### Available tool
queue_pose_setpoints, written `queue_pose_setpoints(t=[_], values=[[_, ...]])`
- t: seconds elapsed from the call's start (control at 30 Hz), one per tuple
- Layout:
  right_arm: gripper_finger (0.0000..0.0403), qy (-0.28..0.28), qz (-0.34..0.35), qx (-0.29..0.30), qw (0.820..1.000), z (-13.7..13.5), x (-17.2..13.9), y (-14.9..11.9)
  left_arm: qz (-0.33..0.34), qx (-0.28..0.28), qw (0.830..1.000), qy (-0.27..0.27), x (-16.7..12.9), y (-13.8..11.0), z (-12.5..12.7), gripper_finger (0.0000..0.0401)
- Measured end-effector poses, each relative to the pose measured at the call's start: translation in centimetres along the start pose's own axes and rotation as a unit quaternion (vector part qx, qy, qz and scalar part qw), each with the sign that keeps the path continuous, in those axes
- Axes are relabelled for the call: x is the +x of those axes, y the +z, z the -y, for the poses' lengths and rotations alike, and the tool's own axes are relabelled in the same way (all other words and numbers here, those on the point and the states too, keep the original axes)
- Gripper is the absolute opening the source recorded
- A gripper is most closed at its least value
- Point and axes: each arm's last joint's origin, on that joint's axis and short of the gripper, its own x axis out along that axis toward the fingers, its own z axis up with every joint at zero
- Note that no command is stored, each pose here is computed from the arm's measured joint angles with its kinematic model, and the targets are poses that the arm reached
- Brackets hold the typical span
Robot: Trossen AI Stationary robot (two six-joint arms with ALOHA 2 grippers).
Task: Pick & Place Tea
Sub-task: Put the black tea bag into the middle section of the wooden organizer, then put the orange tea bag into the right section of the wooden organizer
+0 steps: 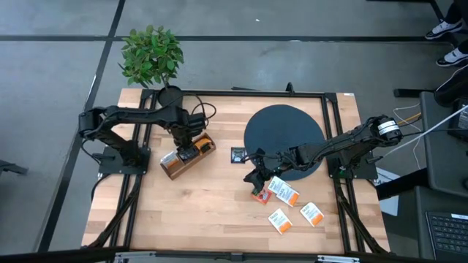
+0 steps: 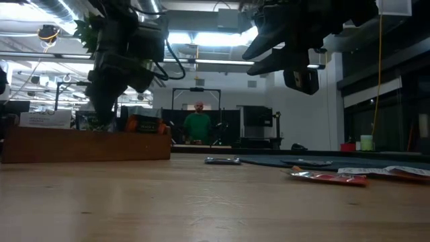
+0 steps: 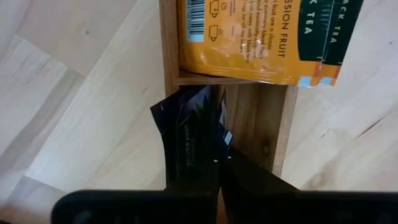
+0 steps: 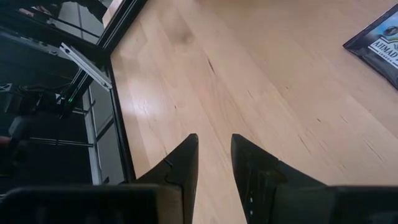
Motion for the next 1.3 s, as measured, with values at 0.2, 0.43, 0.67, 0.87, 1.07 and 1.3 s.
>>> queue_pose_setpoints(t=[0.2,0.43,0.67,0.87,1.07,1.3], values=[[0.0097,0.0,0.0,-0.001,1.0,0.0,0.0,0.0,0.008,-0.008,1.0,0.001,-0.3,-0.1,0.0,0.0013],[0.0097,-0.007,0.009,-0.002,1.0,0.0,0.0,0.0,0.019,-0.004,1.0,-0.001,-0.8,-0.4,0.0,0.0035],[0.0097,-0.007,0.009,-0.01,1.0,0.0,0.0,0.1,0.039,-0.012,0.999,0.0,-1.6,-0.8,-0.1,0.0074],[0.0097,-0.008,0.008,-0.011,1.0,0.1,0.0,0.0,0.084,-0.015,0.996,-0.023,-4.2,-0.8,0.3,0.0091],[0.0097,-0.019,0.001,-0.011,1.0,0.3,0.0,-0.1,0.187,-0.01,0.979,-0.083,-9.3,-1.0,2.1,0.0092],[0.0097,-0.052,-0.037,-0.009,0.998,1.0,-0.1,-0.7,0.345,0.056,0.913,-0.208,-13.2,-1.2,6.2,0.0093]])
